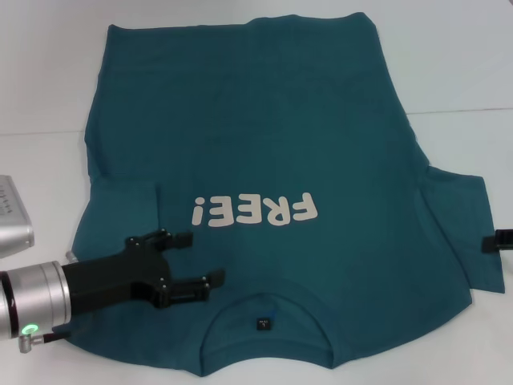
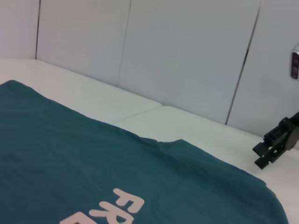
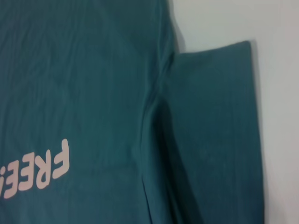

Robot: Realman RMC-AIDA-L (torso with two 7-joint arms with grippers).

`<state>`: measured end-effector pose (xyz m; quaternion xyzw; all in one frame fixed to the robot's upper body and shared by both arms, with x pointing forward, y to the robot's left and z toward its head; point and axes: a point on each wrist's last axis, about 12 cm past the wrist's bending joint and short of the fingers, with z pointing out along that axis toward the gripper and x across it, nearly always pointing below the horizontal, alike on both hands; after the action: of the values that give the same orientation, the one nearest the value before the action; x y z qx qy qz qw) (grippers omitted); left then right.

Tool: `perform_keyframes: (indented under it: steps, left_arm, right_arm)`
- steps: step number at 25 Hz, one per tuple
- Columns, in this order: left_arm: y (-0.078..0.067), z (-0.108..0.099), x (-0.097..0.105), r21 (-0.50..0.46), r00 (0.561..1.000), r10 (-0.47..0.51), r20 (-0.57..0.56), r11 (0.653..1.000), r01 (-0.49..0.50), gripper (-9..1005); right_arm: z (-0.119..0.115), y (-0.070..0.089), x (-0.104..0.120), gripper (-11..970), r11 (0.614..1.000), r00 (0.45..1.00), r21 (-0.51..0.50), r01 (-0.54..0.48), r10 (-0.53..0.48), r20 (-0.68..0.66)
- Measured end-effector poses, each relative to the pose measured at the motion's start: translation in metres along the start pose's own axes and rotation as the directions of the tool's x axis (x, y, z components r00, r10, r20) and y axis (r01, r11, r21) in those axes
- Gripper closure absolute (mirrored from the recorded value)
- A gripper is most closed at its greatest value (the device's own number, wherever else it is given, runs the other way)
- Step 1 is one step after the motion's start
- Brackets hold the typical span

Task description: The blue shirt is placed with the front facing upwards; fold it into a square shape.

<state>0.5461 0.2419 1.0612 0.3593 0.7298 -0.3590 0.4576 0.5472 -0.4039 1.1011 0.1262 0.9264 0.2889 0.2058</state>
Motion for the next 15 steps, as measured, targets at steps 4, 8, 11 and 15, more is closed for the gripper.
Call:
perform_keyframes:
  steps: [4,8,11,15]
  left_arm:
    - [-0.001,0.001,0.001,0.005,1.000,0.000,-0.005,1.000,0.000,74]
    - [-0.001,0.002,0.001,0.006,1.000,0.000,-0.005,1.000,0.000,75]
    - [-0.001,0.002,0.001,0.005,1.000,0.000,-0.005,1.000,0.000,75]
    - [-0.001,0.002,0.000,0.005,1.000,0.002,-0.005,1.000,-0.002,75]
  right_arm:
    - [0.005,0.002,0.001,34,1.000,1.000,0.006,0.005,-0.005,-0.013]
    - [0.008,0.000,0.002,34,1.000,1.000,0.023,0.008,-0.007,-0.022]
    - [0.010,0.000,0.002,34,0.999,1.000,0.036,0.010,-0.009,-0.030]
    - [0.013,-0.001,0.003,34,0.999,0.999,0.035,0.006,-0.005,-0.034]
